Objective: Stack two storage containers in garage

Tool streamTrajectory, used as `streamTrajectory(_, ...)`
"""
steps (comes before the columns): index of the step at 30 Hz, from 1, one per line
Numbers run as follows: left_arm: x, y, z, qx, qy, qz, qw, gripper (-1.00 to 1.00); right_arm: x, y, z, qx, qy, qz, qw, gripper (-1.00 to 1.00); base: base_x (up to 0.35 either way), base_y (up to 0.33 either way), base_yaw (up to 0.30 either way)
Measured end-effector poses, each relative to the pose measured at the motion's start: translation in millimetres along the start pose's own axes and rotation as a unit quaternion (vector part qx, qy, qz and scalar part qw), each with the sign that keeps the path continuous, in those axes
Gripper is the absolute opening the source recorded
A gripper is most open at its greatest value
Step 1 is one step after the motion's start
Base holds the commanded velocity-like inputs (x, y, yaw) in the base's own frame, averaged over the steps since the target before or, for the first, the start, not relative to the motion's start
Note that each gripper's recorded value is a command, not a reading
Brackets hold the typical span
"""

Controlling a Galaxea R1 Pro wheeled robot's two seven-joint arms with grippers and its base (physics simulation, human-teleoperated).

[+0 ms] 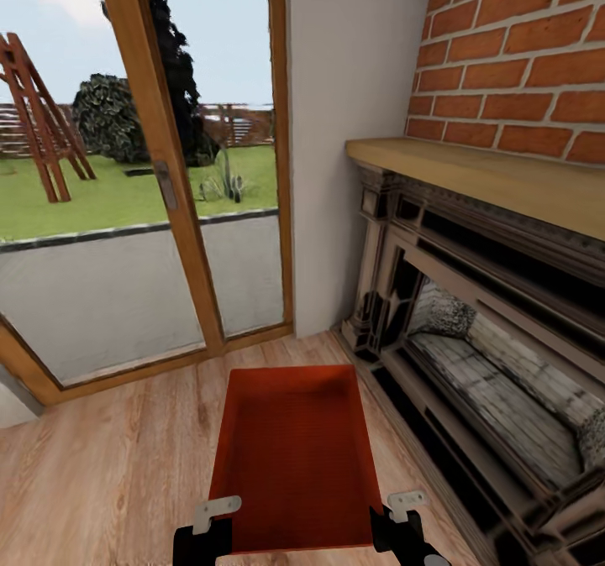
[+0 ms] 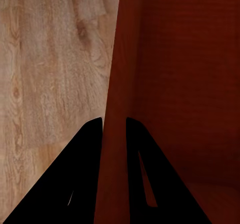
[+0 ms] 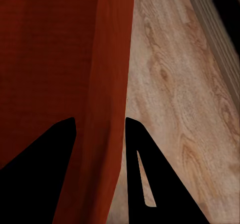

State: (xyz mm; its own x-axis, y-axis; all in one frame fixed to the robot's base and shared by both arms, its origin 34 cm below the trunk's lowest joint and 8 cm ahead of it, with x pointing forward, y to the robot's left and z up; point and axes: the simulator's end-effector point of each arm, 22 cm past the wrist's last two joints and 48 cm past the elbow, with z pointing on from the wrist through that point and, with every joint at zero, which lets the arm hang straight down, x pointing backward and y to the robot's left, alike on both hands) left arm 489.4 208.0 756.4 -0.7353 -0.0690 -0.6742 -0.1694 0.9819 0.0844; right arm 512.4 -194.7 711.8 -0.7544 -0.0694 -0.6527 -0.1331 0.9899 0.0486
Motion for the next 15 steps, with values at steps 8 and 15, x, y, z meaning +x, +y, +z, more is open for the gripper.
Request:
streamTrajectory(8, -0.7, 0.7, -4.2, 0.000, 0.000, 0.000, 1.0000, -1.00, -0.6, 0.5, -4.2, 0.000, 0.000, 0.000, 1.0000, -1.00, 0.000, 0.000, 0.295)
streamTrajectory(15, -0.6, 0.7, -4.2, 0.000, 0.000, 0.000, 1.0000, -1.00, -0.5, 0.5, -4.2, 0.000, 0.000, 0.000, 1.0000, -1.00, 0.000, 0.000, 0.295)
